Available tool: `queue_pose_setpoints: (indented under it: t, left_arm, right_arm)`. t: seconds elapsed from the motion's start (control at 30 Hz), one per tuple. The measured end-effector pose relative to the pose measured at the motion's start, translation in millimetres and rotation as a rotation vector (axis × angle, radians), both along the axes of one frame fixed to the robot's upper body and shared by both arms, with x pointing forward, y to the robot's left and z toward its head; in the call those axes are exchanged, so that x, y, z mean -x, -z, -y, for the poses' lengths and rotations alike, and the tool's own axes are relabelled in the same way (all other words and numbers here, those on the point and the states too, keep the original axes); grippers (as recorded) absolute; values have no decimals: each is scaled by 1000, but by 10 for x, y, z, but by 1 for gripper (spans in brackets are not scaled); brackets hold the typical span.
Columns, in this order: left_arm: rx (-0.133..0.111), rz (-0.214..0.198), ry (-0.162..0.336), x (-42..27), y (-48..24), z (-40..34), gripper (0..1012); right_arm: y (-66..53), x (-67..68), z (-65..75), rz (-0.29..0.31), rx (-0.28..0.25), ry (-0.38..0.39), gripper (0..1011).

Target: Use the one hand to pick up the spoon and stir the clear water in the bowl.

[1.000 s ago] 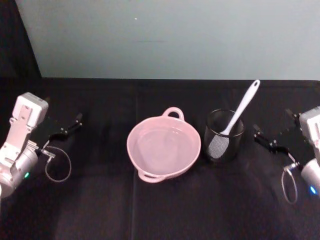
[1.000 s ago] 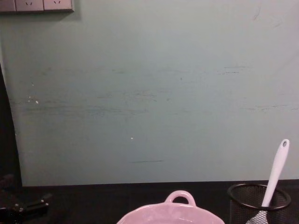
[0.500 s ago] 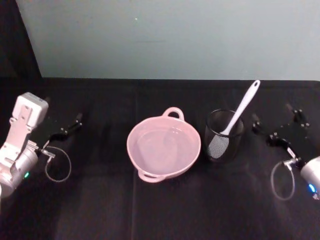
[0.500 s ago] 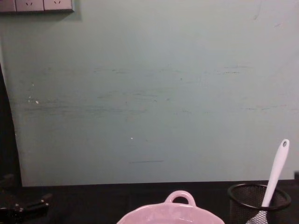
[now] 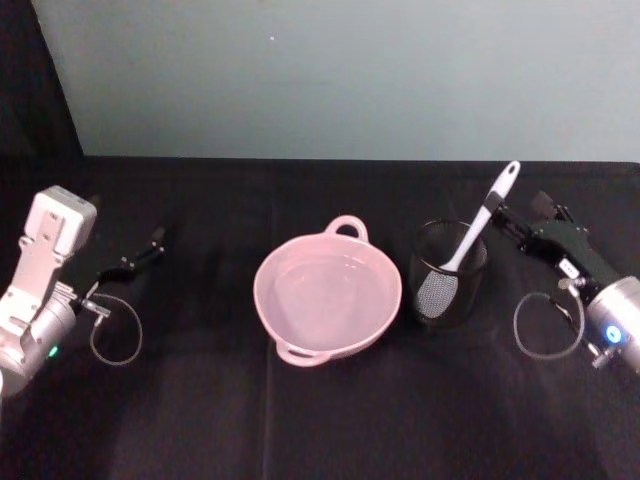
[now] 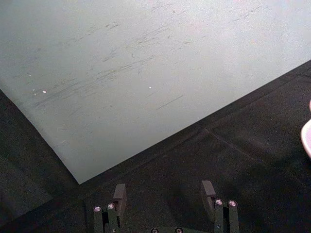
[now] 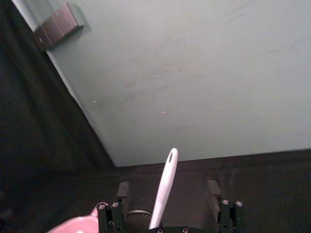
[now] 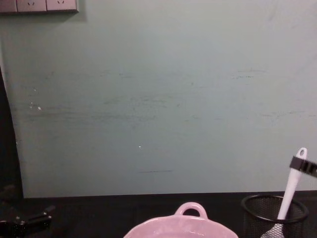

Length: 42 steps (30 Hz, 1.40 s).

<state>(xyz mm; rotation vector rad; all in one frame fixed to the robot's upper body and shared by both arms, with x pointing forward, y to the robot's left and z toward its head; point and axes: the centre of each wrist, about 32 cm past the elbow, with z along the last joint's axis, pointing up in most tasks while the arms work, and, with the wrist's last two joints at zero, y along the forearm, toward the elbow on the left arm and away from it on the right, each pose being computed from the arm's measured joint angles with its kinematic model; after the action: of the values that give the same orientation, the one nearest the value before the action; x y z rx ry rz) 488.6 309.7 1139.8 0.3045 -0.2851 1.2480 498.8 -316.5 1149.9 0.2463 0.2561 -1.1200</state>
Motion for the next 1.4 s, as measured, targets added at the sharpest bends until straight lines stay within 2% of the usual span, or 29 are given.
queue_pose_setpoints:
  t: [0.2,0.3,0.47,0.6,0.93,0.97,1.0,1.1,1.2,1.3,1.4]
  left_arm:
    - [0,0,0,0,0,0,1011]
    - [0,0,0,0,0,0,1011]
    - [0,0,0,0,0,0,1011]
    - [0,0,0,0,0,0,1011]
    - [0,0,0,0,0,0,1011]
    - [0,0,0,0,0,0,1011]
    - [0,0,0,0,0,0,1011]
    - [0,0,0,0,0,0,1011]
    - [0,0,0,0,0,0,1011]
    - [0,0,0,0,0,0,1011]
    - [0,0,0,0,0,0,1011]
  right_arm:
    - [-35,-194,117,-90,-143,-83,1004]
    - [-27,-270,171,-112,-195,-124,1004]
    - [-14,-330,210,-127,-244,-162,1004]
    - [-4,-340,217,-131,-255,-174,1004]
    - [20,-377,218,-107,-263,-198,762]
    - [21,-381,220,-106,-264,-201,698]
    - [22,-386,223,-105,-265,-204,698]
    - [29,-422,245,-101,-270,-215,577]
    - [32,-439,254,-103,-273,-219,514]
    - [37,-452,267,-109,-274,-221,373]
    - [37,-454,275,-110,-276,-221,311]
